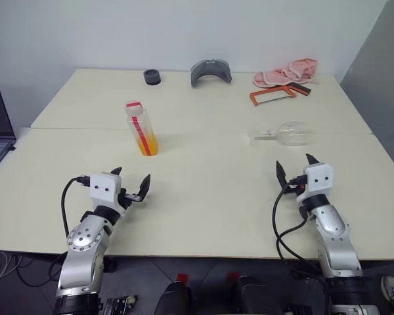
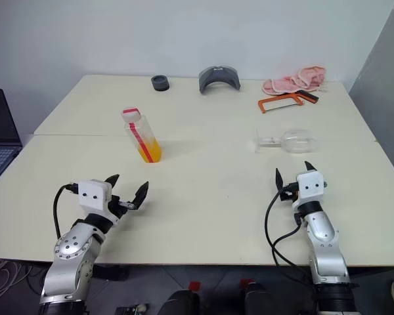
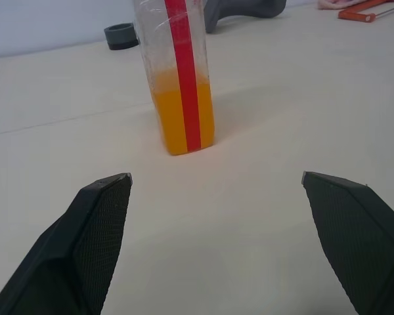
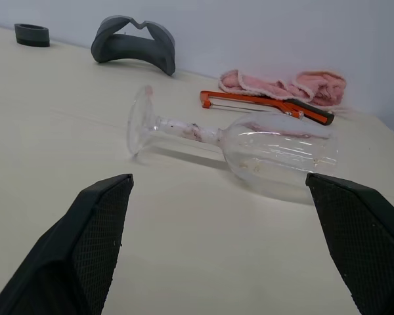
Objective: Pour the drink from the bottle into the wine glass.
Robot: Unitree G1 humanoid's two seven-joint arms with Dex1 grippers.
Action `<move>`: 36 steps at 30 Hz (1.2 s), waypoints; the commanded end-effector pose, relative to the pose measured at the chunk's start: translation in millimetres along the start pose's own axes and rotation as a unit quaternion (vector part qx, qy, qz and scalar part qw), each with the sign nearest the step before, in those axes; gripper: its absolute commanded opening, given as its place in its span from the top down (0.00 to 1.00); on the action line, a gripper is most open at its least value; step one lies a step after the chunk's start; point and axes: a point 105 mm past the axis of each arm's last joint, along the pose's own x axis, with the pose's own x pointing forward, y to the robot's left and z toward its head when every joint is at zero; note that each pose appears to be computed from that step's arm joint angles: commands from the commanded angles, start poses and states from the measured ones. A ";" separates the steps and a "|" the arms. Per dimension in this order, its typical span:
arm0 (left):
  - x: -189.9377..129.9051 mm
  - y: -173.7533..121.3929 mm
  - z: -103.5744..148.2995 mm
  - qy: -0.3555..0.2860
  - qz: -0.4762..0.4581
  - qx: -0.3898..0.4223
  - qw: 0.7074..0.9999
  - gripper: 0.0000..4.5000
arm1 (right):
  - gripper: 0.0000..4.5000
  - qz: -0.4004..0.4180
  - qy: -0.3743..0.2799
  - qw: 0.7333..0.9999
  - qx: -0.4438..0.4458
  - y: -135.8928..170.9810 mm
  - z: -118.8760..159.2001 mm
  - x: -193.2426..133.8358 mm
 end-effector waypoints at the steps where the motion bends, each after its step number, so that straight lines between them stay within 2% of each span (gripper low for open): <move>1: 0.3 -1.0 20.5 -0.040 -0.005 0.011 0.999 0.01 | 0.00 -0.014 -0.014 1.000 -0.006 -7.6 6.7 -0.7; 25: 4.6 2.2 26.3 -0.045 -0.015 0.026 0.999 0.01 | 0.00 -0.014 -0.008 1.000 -0.001 -5.9 2.1 -4.4; 31: 5.5 7.1 28.7 -0.056 -0.008 0.008 0.998 0.01 | 0.00 -0.014 -0.010 1.000 -0.002 -6.2 2.3 -4.8; 36: 9.8 13.8 23.9 -0.037 0.028 0.022 0.999 0.01 | 0.00 -0.006 -0.016 1.000 0.000 -4.5 4.9 -3.5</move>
